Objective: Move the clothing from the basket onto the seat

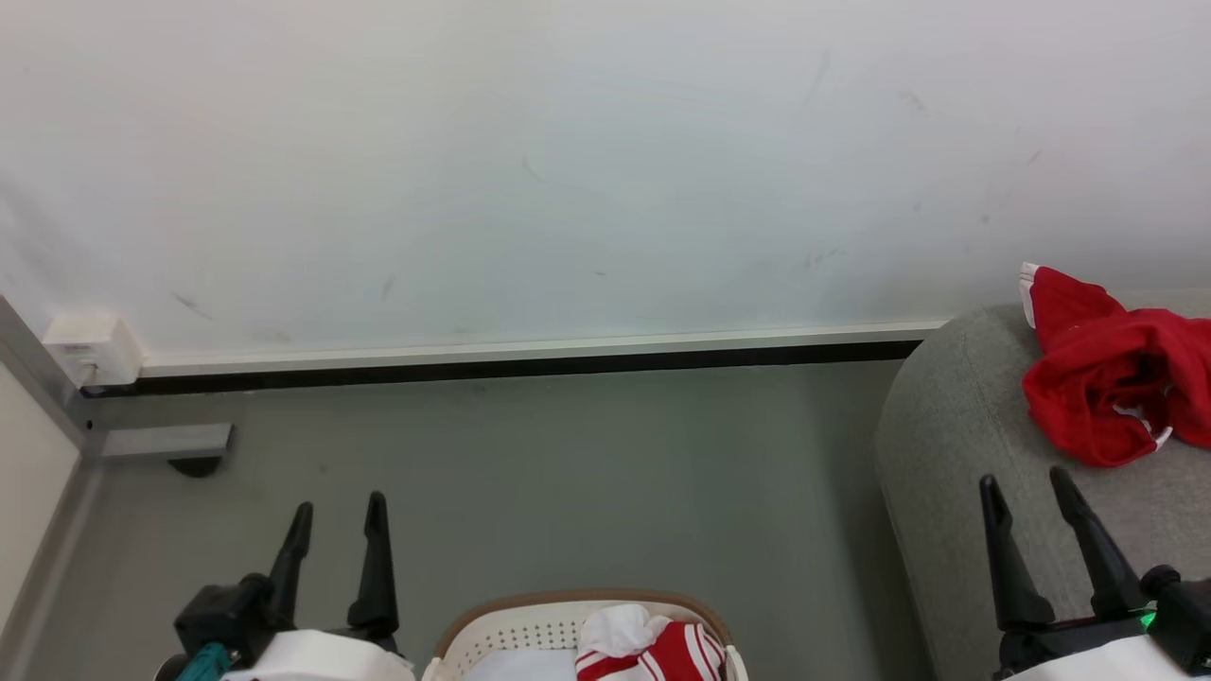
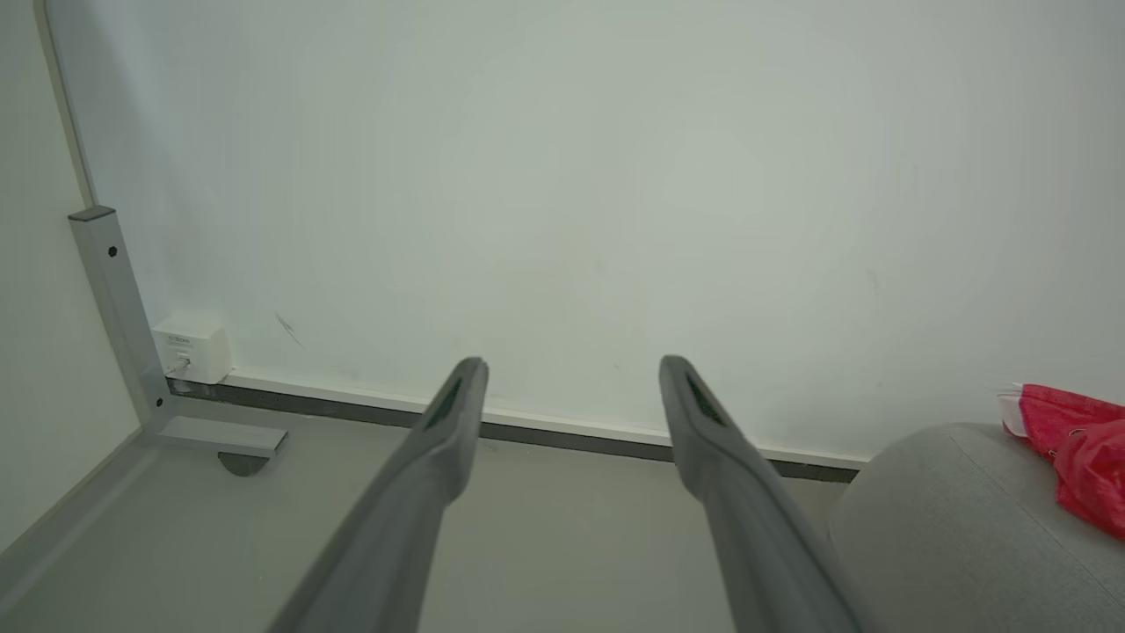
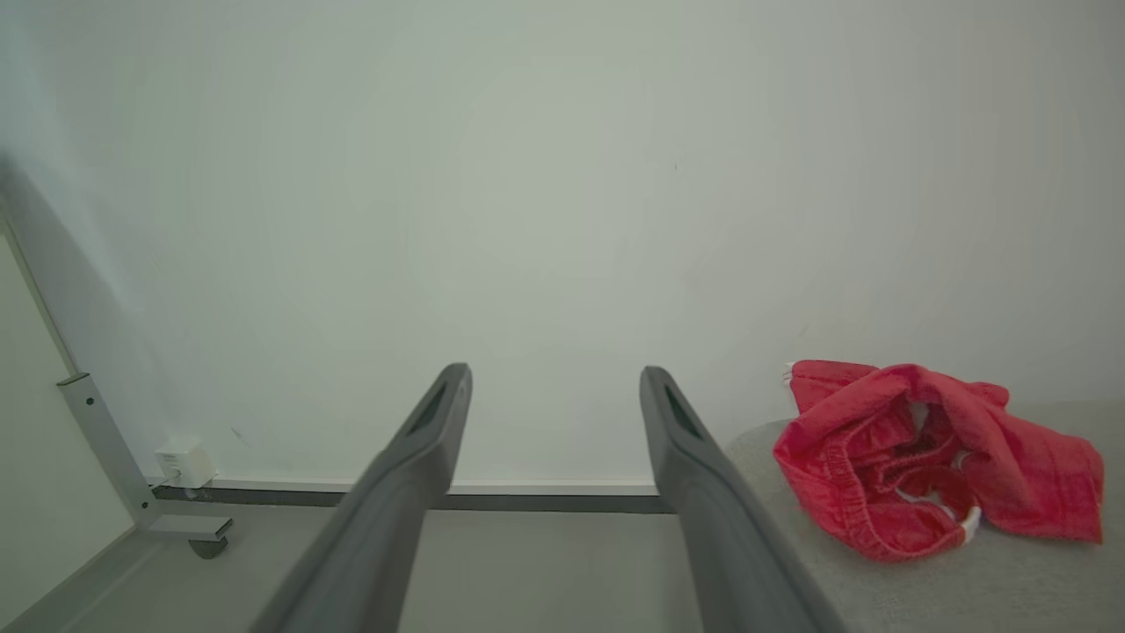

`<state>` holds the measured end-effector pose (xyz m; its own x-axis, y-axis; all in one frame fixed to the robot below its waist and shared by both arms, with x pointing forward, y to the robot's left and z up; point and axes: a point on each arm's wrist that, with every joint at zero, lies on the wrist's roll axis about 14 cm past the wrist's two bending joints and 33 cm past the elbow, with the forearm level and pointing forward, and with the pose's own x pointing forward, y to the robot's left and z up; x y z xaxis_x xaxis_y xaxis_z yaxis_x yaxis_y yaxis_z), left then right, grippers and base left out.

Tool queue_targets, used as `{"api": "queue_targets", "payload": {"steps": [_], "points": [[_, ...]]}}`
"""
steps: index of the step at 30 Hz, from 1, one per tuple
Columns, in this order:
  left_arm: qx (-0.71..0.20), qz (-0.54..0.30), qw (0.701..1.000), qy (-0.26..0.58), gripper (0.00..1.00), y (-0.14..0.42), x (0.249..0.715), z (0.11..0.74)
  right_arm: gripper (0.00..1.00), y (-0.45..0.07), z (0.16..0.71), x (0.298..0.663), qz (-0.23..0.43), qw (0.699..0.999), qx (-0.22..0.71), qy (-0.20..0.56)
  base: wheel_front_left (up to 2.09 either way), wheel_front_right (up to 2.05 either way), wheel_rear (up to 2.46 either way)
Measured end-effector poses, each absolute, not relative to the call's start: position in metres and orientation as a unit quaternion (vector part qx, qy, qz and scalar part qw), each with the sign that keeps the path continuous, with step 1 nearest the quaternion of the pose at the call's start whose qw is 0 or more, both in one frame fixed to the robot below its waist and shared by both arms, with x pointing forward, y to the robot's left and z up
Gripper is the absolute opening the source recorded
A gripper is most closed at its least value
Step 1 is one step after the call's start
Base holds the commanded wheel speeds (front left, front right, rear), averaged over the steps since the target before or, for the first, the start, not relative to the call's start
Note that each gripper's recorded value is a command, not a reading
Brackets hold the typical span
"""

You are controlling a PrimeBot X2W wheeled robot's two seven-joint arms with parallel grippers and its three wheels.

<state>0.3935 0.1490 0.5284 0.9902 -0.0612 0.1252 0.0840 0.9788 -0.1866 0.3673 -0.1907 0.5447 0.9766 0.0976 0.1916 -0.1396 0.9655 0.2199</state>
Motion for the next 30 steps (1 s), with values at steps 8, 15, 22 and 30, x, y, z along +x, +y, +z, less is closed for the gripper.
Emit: {"api": "queue_targets", "payload": {"steps": [8, 15, 22, 30], "points": [[-0.097, -0.04, 0.992, -0.063, 1.0, 0.147, 0.395, 0.528, 1.0, -0.183, 0.54, 0.366, 0.064, 0.988, 0.112, -0.084, 0.0, 0.0, 0.0], [-0.092, -0.041, 0.993, -0.063, 1.0, 0.147, 0.397, 0.527, 1.0, -0.183, 0.542, 0.368, 0.065, 0.988, 0.109, -0.087, 0.0, 0.0, 0.0], [-0.089, -0.046, 0.993, -0.062, 1.0, 0.144, 0.398, 0.526, 1.0, -0.183, 0.542, 0.367, 0.065, 0.988, 0.109, -0.087, 0.0, 0.0, 0.0], [-0.086, -0.077, 0.992, -0.05, 1.0, 0.124, 0.409, 0.518, 1.0, -0.182, 0.549, 0.38, 0.074, 0.988, 0.101, -0.093, 0.0, 0.0, 0.0]]}}
